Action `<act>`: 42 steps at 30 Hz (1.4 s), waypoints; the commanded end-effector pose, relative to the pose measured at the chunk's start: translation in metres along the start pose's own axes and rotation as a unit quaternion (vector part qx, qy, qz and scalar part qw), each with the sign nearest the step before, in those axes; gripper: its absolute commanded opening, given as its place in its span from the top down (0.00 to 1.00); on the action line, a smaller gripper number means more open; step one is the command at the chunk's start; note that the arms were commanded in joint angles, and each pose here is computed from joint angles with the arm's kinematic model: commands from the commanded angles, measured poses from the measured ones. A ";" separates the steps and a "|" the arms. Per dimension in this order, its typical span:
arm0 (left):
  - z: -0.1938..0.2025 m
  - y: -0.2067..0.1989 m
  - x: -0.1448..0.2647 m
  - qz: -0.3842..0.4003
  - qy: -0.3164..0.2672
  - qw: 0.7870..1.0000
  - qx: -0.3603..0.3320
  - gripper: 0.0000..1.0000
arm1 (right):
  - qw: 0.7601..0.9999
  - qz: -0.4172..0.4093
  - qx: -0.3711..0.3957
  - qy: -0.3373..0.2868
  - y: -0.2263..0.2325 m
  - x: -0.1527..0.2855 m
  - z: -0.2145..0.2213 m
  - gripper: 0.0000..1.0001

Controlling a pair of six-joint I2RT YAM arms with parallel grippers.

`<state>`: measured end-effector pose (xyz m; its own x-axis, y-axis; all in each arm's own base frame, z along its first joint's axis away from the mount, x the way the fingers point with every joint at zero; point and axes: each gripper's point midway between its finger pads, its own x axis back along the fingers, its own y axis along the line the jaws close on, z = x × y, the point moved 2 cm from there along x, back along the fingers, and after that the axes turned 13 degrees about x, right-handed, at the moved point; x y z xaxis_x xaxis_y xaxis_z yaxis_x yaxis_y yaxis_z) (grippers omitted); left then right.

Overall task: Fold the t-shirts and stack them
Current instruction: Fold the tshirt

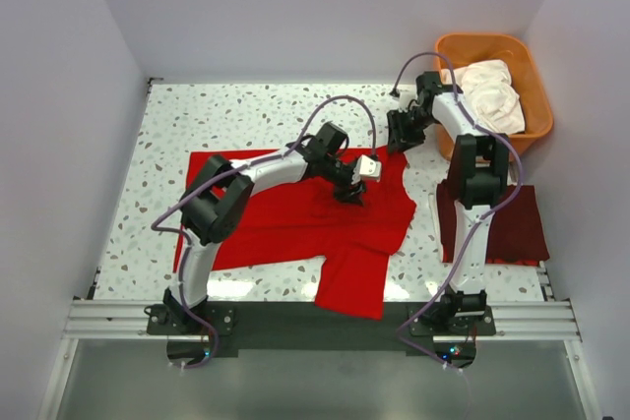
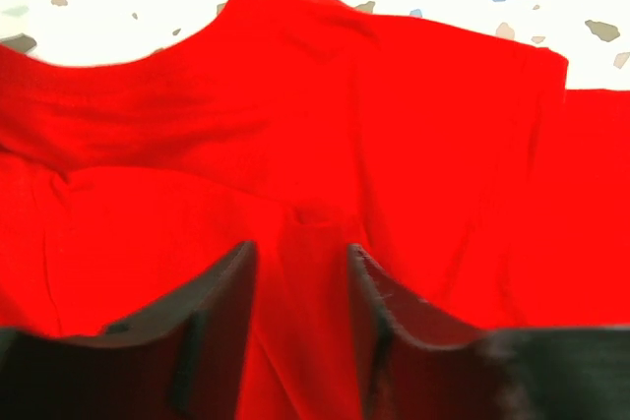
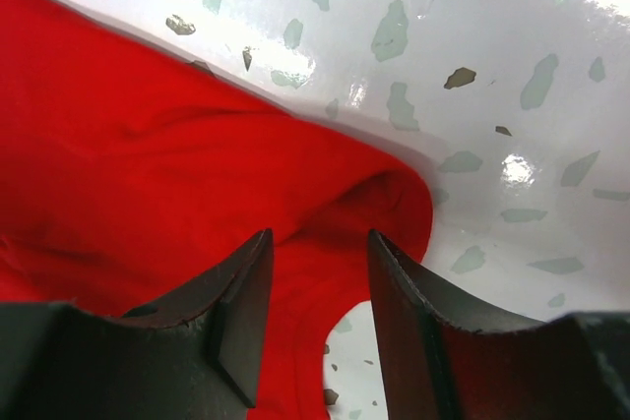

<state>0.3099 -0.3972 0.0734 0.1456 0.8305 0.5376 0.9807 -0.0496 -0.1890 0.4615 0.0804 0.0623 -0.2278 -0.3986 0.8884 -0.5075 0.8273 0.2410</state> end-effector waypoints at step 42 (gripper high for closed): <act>-0.020 -0.003 0.000 0.041 -0.010 0.999 -0.027 0.90 | 1.000 -0.016 -0.019 -0.005 -0.013 -0.025 -0.008 0.53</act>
<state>0.3062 -0.3991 0.0594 0.2140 0.8072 0.5502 0.9659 -0.0909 -0.2423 0.4719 0.0854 0.0447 -0.2064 -0.4357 0.8761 -0.4823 0.8244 0.2964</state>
